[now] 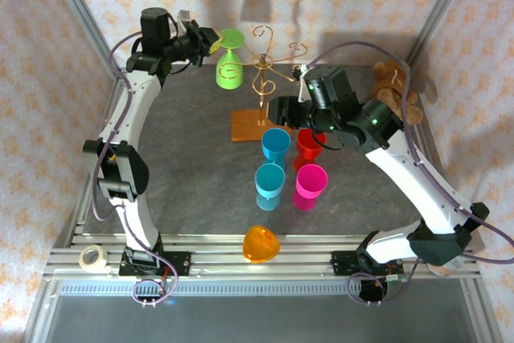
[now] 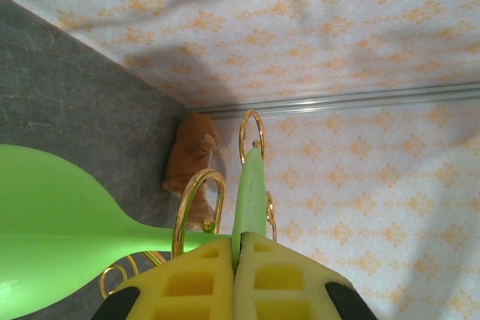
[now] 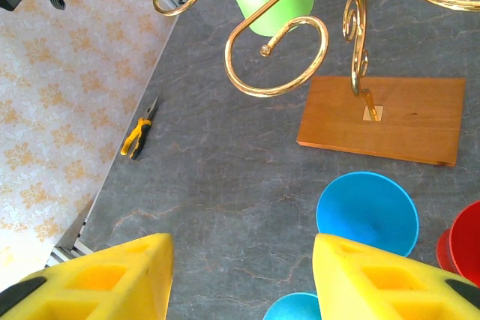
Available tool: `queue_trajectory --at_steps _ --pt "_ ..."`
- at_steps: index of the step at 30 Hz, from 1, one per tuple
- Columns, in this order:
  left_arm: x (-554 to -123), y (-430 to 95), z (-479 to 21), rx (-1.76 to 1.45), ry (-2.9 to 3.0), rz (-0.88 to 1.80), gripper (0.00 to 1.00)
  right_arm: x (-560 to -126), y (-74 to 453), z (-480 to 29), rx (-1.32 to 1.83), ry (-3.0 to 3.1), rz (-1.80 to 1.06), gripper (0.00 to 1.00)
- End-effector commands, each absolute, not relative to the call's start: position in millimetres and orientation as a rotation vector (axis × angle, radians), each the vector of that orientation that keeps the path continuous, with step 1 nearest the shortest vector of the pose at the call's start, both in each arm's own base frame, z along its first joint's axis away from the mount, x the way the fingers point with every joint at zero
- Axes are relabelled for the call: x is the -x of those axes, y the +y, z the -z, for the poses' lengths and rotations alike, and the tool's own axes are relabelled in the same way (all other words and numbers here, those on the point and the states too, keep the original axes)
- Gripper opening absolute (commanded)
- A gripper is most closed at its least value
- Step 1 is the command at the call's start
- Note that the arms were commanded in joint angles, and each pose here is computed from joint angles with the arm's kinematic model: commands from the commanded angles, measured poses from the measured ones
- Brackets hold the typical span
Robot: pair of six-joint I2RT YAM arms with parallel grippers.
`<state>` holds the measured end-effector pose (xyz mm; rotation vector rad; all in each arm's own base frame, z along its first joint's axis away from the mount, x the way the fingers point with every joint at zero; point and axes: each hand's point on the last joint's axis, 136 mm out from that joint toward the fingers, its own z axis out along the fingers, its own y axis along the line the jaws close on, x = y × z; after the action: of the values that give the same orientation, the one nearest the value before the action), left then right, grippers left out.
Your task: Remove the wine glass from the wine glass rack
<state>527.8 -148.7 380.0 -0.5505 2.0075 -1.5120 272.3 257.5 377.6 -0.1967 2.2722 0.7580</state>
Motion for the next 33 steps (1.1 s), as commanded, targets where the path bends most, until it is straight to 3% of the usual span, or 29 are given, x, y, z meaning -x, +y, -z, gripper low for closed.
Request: queue_trajectory --at_steps 1,26,33 --pt "-520 -144 -409 0.484 1.933 1.53 0.0 -272 254 -382 0.181 2.255 -0.765 0.51" --pt "-523 -141 -415 0.465 1.972 1.449 0.0 -274 257 -380 0.182 2.263 -0.768 0.51" --pt "-533 -153 -396 0.462 2.035 1.446 0.0 -274 256 -380 0.18 2.262 -0.76 0.51"
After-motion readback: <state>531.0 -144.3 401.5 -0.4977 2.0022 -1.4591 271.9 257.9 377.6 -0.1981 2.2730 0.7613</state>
